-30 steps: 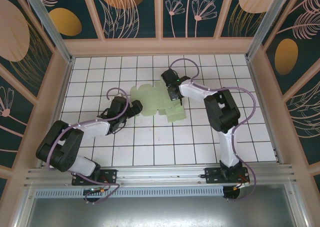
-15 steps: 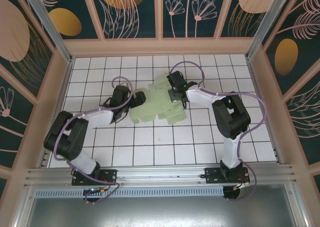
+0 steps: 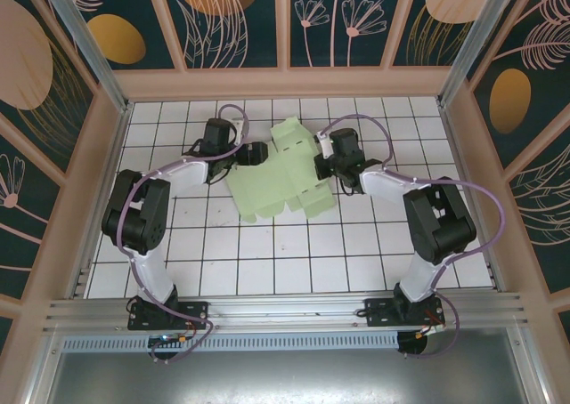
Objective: Fold the paper box
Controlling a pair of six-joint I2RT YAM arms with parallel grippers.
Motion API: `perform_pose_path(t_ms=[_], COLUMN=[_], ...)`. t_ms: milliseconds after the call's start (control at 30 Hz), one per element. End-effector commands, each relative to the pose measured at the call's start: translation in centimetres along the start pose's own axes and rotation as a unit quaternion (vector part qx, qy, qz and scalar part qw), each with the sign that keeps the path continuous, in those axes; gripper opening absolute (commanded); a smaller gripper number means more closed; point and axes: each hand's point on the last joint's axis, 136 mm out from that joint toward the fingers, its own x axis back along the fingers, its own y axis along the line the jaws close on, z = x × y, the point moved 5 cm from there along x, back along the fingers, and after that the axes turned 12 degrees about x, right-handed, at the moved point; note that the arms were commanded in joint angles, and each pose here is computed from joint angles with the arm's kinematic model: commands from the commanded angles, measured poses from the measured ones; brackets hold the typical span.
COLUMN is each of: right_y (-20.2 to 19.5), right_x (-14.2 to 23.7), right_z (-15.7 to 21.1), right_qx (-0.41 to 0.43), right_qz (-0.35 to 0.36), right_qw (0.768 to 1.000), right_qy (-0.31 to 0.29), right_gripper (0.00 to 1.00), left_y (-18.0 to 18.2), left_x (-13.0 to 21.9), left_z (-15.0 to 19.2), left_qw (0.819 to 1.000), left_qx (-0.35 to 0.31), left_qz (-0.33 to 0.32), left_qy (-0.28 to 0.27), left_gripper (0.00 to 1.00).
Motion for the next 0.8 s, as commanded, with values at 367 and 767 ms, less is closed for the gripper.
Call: perform_pose_path(t_ms=[367,767], right_y=[0.9,0.6], right_x=[1.1,0.8], right_z=[-1.8,-1.8], right_qx=[0.038,0.032], right_qz=[-0.056,-0.052], right_qw=[0.996,0.997], right_qy=[-0.056,-0.046], right_gripper=[0.0,0.0], left_y=[-0.6,-2.1], left_x=[-1.8,-1.4], left_z=[-0.6,-0.2], left_qw=[0.988,0.981], left_qx=[-0.097,-0.075], left_qz=[0.077,0.137], left_qy=[0.091,0.117], left_gripper=[0.83,0.83])
